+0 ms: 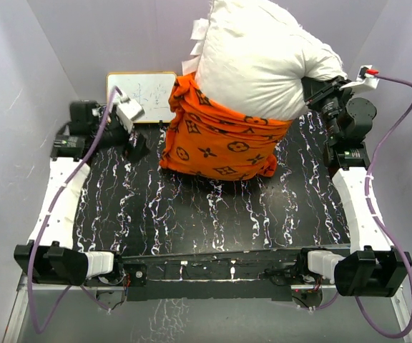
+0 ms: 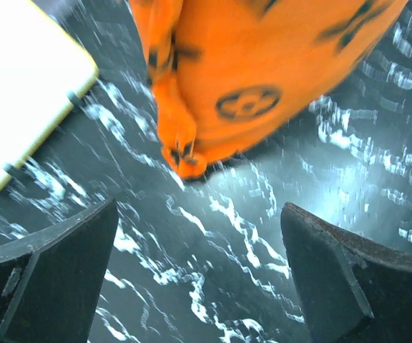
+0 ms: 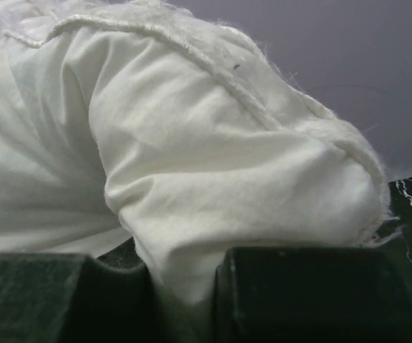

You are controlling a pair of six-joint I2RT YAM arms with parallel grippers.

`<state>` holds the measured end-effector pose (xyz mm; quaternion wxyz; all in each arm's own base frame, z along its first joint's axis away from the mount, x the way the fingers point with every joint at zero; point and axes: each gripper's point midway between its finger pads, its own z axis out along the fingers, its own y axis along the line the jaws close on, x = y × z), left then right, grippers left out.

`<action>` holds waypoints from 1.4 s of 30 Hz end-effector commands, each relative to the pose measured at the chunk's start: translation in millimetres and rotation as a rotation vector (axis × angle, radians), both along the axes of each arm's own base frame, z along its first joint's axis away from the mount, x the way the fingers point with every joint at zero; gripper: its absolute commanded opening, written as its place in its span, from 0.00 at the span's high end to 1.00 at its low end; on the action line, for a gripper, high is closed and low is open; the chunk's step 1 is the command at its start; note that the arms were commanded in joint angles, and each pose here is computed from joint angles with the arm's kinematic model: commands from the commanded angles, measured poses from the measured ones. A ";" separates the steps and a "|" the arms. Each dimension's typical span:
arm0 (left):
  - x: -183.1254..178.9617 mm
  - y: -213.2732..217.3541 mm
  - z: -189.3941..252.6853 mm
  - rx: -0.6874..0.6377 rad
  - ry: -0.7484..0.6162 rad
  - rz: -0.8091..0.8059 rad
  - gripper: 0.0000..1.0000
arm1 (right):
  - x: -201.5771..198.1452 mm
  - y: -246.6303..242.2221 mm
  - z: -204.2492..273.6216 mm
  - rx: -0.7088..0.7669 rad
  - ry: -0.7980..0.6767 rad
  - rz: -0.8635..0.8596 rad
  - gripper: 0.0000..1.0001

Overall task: Remove the pillowcase from the pillow
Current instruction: Remove the pillow from the pillowcase.

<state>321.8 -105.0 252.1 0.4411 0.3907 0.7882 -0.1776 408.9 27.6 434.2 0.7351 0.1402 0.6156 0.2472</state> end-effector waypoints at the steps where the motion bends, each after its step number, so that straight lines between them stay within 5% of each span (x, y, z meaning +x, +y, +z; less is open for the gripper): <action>1: -23.1 -20.2 119.8 -0.124 -0.169 -0.082 0.05 | -14.4 46.3 39.4 -0.026 -0.130 0.154 0.92; 11: -33.2 -36.6 248.3 -0.243 -0.490 -0.168 0.03 | -84.3 227.5 67.7 -0.234 -0.340 0.709 0.92; 23: -43.1 -43.3 304.1 -0.226 -0.773 -0.273 0.03 | -144.9 343.0 61.4 -0.362 -0.377 0.979 0.92; 34: -67.2 -36.3 225.8 -0.006 -0.620 -0.414 0.03 | -164.5 398.7 46.8 -0.481 -0.403 1.100 0.92; 42: -46.2 -21.7 181.6 0.110 -0.537 -0.384 0.03 | -196.6 411.0 32.1 -0.566 -0.421 1.286 0.92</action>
